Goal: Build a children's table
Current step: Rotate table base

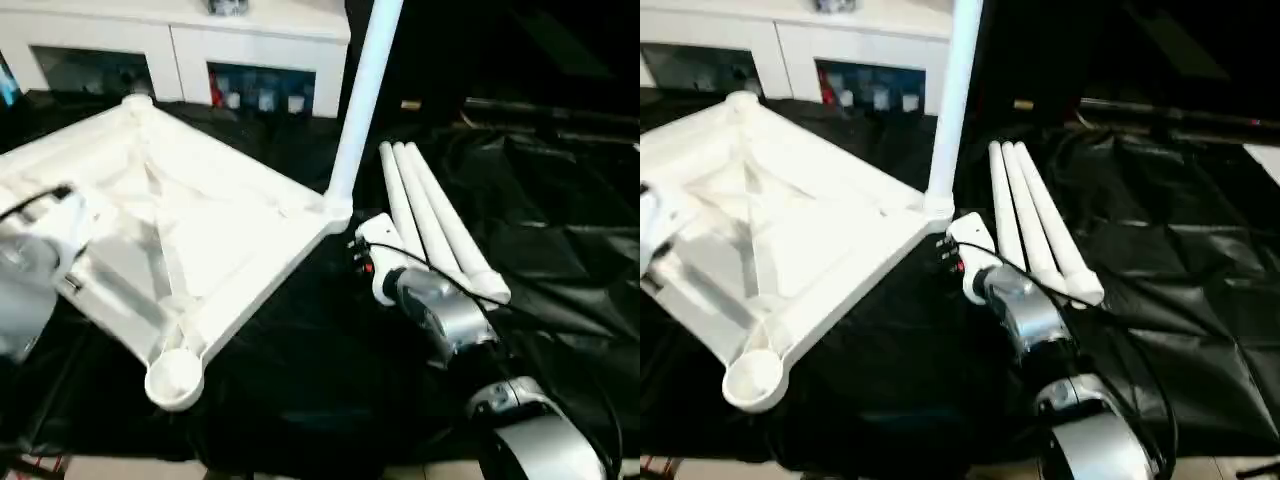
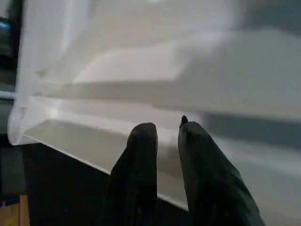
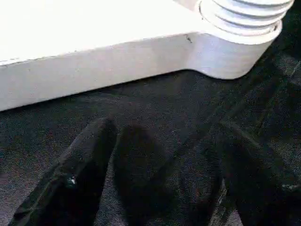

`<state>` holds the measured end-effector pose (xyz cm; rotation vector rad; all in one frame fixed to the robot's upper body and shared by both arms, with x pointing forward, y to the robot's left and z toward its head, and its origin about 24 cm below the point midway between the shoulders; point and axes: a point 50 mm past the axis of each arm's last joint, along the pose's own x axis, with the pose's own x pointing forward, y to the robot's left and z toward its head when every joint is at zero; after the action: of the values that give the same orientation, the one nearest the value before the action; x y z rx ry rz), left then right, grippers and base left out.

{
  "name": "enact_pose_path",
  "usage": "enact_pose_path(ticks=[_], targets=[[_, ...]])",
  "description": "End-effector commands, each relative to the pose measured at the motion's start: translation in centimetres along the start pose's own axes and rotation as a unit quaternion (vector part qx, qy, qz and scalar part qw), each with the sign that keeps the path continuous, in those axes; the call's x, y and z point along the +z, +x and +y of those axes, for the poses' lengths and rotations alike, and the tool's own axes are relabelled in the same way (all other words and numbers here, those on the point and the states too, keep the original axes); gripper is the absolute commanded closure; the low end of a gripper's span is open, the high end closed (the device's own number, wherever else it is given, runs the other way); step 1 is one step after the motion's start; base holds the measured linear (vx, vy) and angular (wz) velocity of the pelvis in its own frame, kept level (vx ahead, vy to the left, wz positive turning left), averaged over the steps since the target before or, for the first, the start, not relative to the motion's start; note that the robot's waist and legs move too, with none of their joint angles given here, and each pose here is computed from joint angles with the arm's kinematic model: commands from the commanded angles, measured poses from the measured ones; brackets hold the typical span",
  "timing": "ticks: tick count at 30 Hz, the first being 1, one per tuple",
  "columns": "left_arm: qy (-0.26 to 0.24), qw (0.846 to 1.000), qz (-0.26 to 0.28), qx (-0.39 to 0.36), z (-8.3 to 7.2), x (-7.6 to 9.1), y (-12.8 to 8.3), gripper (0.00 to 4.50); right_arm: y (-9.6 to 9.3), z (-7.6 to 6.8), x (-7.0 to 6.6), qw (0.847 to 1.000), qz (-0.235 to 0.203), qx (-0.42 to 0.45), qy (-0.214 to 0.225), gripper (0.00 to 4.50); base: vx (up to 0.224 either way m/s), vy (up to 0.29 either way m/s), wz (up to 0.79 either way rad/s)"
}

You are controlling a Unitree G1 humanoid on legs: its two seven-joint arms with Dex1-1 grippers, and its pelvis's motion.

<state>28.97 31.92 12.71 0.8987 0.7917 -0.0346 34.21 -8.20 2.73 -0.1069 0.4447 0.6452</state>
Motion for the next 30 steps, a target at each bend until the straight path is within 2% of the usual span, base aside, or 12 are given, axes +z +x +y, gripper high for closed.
enact_pose_path(ticks=[1,3,4,6,12,17,18,19,24,25,26,30], targets=[[0.022,0.999,-0.001,-0.048,-1.0,0.2,-0.5,3.72,0.1,-0.3,0.5,1.000,-0.003,-0.002,-0.004,0.90,0.000,0.000,0.00],[0.025,0.997,-0.006,-0.073,-1.6,0.2,-0.6,3.84,0.2,-0.2,0.6,1.000,-0.004,0.004,0.000,0.90,0.000,0.000,0.00],[0.025,0.995,-0.012,-0.095,-2.1,0.3,-0.8,3.91,0.3,-0.1,0.6,1.000,-0.005,0.013,0.003,1.20,0.000,0.000,0.00],[0.040,0.989,-0.016,-0.140,-3.3,0.5,-1.2,4.02,0.6,0.3,0.7,1.000,-0.002,0.029,0.006,1.28,0.000,0.000,0.00],[0.057,0.978,-0.030,-0.200,-4.6,0.5,-1.8,4.45,1.0,0.8,0.7,0.999,0.004,0.045,0.009,1.78,0.000,0.000,0.00],[0.075,0.951,-0.079,-0.291,-6.3,1.1,-3.2,4.50,1.3,1.0,0.7,0.999,0.004,0.051,0.011,2.20,0.000,0.000,0.00],[0.078,0.942,-0.100,-0.311,-6.8,1.4,-3.6,4.50,1.3,1.0,0.7,0.999,0.004,0.053,0.011,2.36,0.000,0.000,0.00],[0.077,0.925,-0.136,-0.348,-7.7,2.1,-4.2,4.50,1.4,1.1,0.7,0.998,0.002,0.055,0.012,2.36,0.000,0.000,0.00],[0.073,0.892,-0.185,-0.406,-9.3,3.3,-5.3,4.50,1.5,1.3,0.7,0.998,0.001,0.060,0.011,2.79,0.000,0.000,0.00],[0.078,0.879,-0.199,-0.427,-10.2,3.7,-5.7,4.50,1.6,1.4,0.7,0.998,0.000,0.062,0.010,2.96,0.000,0.000,0.00],[0.078,0.879,-0.199,-0.427,-10.2,3.7,-5.7,4.50,1.6,1.4,0.7,0.998,0.000,0.062,0.010,2.96,0.000,0.000,0.00],[0.082,0.860,-0.224,-0.451,-11.7,4.7,-5.8,4.50,1.6,1.4,0.8,0.998,-0.001,0.065,0.009,3.26,0.000,0.000,0.00]])
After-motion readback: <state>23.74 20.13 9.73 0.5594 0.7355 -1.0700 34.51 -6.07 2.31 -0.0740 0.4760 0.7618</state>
